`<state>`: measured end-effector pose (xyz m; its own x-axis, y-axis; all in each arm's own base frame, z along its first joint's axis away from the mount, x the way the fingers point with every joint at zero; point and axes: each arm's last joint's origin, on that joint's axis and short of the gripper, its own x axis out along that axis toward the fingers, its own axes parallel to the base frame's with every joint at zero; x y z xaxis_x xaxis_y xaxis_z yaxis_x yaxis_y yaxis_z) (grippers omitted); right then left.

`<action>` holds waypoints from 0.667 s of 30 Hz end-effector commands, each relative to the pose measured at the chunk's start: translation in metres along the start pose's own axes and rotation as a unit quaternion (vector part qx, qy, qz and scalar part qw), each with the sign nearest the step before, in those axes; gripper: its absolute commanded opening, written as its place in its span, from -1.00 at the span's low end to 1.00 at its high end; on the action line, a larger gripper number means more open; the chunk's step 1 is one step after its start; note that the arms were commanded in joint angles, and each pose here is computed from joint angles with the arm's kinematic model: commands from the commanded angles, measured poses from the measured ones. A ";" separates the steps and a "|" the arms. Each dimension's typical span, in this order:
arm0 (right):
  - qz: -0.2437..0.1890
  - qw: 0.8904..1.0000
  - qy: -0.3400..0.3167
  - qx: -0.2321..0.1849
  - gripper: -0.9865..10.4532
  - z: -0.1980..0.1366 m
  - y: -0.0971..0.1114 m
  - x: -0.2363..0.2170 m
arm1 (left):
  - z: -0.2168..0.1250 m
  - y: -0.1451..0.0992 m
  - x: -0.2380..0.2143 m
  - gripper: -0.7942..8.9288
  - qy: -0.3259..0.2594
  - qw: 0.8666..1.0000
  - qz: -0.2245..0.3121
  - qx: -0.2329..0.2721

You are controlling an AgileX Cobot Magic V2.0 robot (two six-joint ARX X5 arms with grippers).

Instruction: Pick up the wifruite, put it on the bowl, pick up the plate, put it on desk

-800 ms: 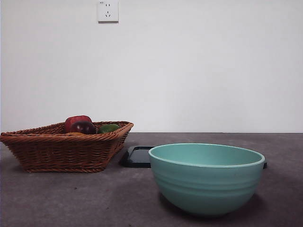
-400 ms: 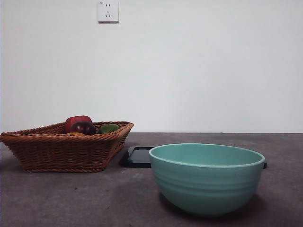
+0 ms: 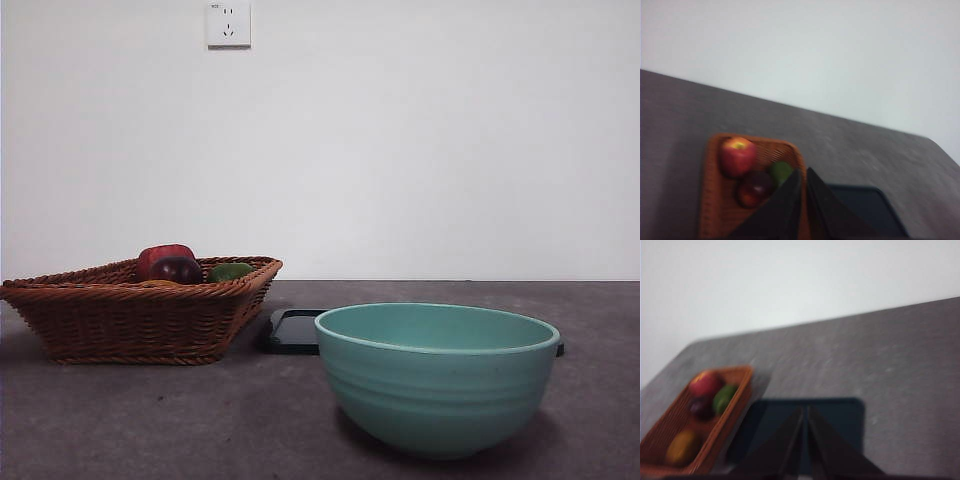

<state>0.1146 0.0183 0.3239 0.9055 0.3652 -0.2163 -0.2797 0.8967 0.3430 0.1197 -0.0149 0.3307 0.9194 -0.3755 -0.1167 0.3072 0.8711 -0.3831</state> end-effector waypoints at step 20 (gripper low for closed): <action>0.211 0.966 0.119 -0.095 -0.81 0.023 0.034 0.010 | 0.030 -0.044 0.009 -0.81 0.149 0.965 -0.188 0.103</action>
<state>0.1232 0.0463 0.3478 0.6030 0.7280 -0.3262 -0.6645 0.6846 0.2996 0.1233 -0.0459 0.3669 0.6348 -0.7156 -0.2915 0.6417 0.6983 -0.3170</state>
